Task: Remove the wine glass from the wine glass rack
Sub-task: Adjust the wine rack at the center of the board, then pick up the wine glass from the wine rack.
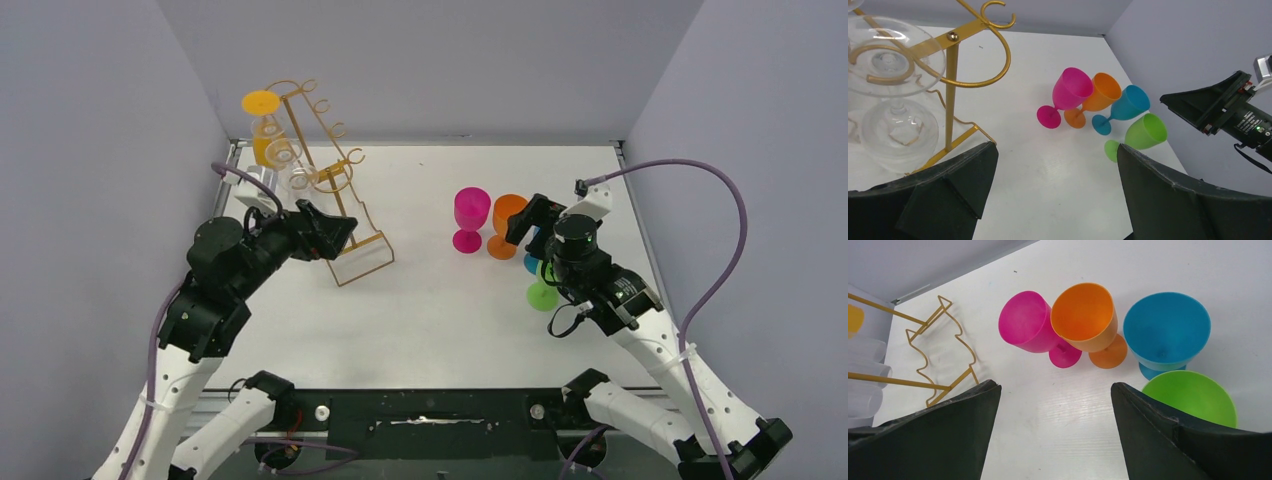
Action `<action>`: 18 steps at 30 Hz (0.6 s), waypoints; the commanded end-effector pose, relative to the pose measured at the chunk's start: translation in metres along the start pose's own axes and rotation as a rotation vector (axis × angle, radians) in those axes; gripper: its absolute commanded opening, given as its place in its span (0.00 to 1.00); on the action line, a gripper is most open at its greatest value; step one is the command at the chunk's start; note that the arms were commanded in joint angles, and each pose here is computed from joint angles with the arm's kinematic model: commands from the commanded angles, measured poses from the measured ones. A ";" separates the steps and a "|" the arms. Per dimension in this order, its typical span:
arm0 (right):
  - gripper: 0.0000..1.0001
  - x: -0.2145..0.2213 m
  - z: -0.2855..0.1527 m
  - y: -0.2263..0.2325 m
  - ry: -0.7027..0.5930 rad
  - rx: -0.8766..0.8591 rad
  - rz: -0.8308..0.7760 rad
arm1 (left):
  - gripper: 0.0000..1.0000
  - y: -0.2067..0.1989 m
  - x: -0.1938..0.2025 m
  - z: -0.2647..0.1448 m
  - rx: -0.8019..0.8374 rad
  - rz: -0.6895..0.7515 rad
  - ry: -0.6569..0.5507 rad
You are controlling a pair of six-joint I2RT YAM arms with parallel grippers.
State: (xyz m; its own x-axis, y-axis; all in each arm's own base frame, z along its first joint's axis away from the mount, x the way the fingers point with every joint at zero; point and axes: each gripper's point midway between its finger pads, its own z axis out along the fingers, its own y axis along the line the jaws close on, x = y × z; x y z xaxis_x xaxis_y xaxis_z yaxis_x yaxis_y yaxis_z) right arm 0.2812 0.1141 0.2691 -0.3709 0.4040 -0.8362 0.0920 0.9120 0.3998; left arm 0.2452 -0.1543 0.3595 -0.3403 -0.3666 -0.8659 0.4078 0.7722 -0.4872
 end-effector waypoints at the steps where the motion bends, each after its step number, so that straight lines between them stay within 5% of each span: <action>1: 0.84 -0.029 -0.012 0.013 -0.077 -0.053 0.039 | 0.91 0.019 0.031 -0.010 -0.107 -0.037 0.170; 10: 0.85 -0.028 -0.010 0.014 -0.056 -0.040 0.038 | 0.86 0.033 -0.019 -0.024 -0.344 -0.112 0.208; 18: 0.85 -0.022 -0.006 0.014 -0.045 -0.044 0.051 | 0.83 0.052 -0.051 -0.028 -0.469 -0.115 0.126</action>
State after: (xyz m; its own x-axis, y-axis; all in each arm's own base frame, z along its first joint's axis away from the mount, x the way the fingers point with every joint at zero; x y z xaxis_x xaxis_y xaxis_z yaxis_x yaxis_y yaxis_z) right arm 0.2798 0.1149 0.2769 -0.3650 0.4143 -0.8338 0.0834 0.9065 0.4139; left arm 0.2626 -0.0986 0.3855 -0.4783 -0.4020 -0.7808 0.0340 0.8799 -0.4739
